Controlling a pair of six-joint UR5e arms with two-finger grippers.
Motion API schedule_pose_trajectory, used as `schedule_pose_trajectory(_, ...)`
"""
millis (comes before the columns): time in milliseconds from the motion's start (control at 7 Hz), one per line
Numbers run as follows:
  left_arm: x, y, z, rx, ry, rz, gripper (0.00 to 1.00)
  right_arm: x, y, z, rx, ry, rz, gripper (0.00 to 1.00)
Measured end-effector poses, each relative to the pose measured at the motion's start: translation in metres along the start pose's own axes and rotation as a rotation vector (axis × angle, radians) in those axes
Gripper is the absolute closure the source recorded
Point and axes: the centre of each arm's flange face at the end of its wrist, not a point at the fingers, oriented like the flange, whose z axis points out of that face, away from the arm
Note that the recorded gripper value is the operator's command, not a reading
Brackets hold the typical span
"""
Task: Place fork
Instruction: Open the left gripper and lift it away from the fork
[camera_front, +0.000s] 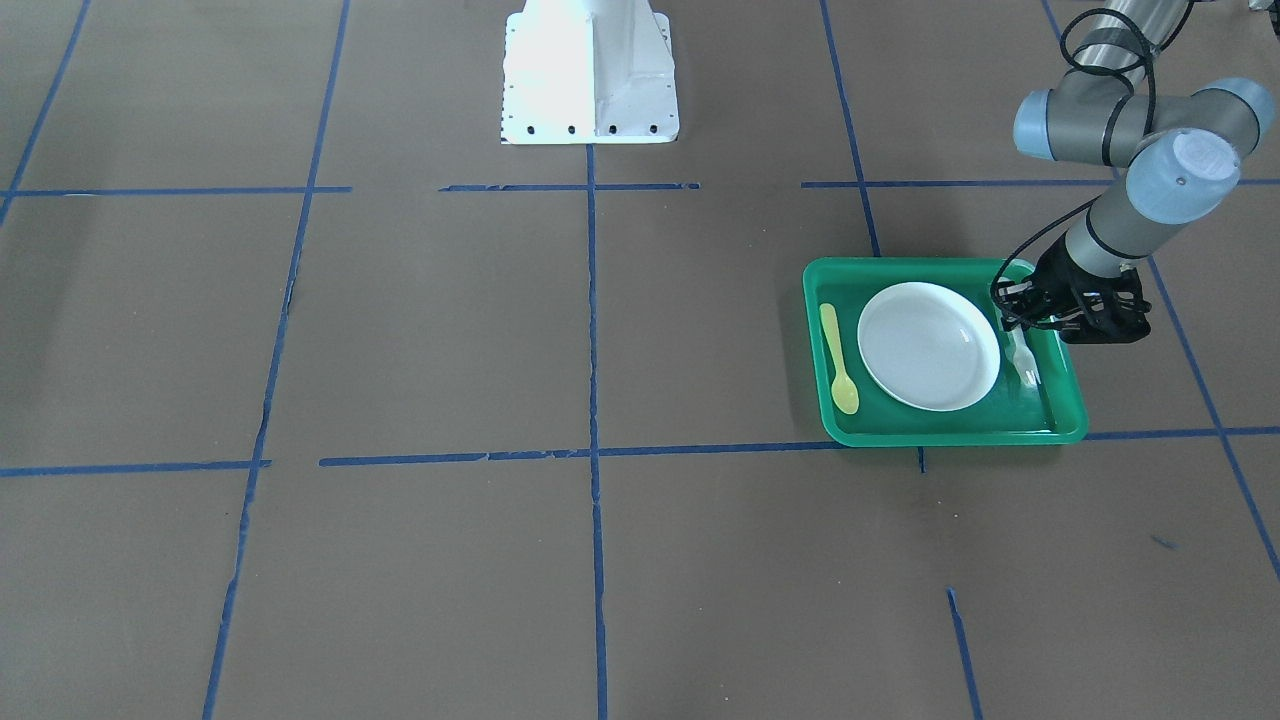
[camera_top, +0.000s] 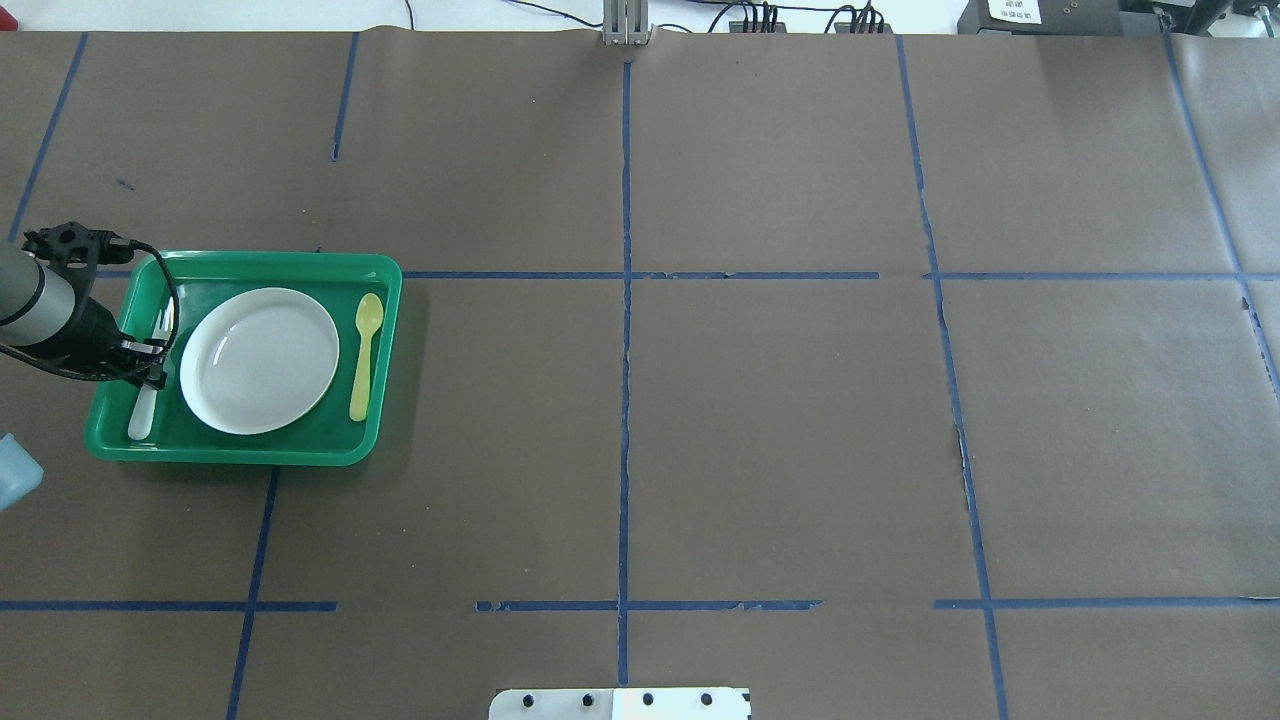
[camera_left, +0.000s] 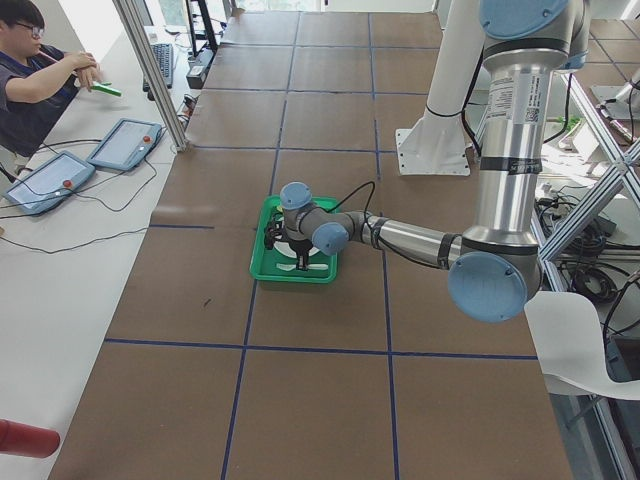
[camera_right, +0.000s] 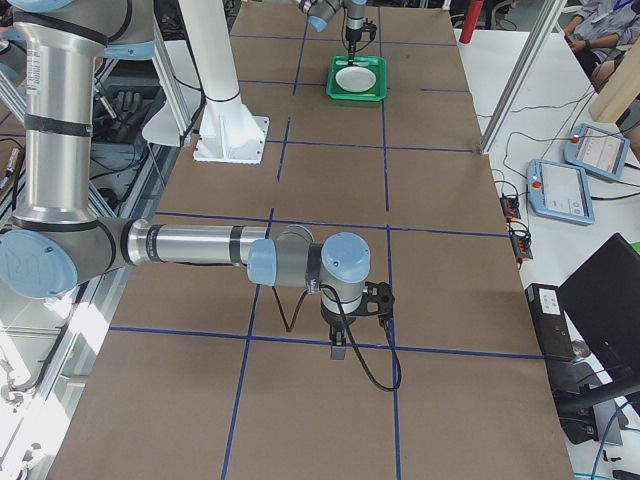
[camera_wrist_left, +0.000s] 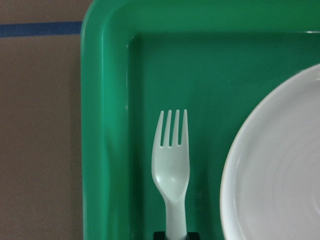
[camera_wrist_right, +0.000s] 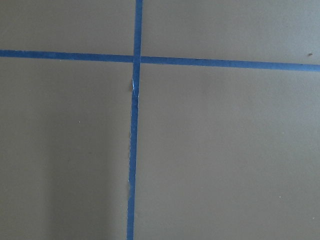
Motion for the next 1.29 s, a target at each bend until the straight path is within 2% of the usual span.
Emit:
schedule_pose_trajectory(143, 0.001, 0.0, -0.002, 0.008, 0.008, 0.011, 0.01, 0.0, 0.0, 0.0, 0.0, 0.0, 0.0, 0.0)
schedule_pose_trajectory(429, 0.004, -0.004, -0.027, 0.056, 0.038, 0.025, 0.0, 0.0, 0.0, 0.0, 0.0, 0.0, 0.001, 0.0)
schedule_pose_trajectory(857, -0.001, -0.016, -0.112, 0.181, 0.07, 0.001, 0.0, 0.0, 0.0, 0.0, 0.0, 0.0, 0.001, 0.0)
schedule_pose_trajectory(1143, -0.022, -0.027, -0.146, 0.248, 0.053, 0.12, 0.0, 0.0, 0.0, 0.0, 0.0, 0.0, 0.001, 0.0)
schedule_pose_trajectory(1286, -0.058, -0.035, -0.165, 0.264, 0.038, 0.157, 0.0, 0.0, 0.0, 0.0, 0.0, 0.0, 0.001, 0.0)
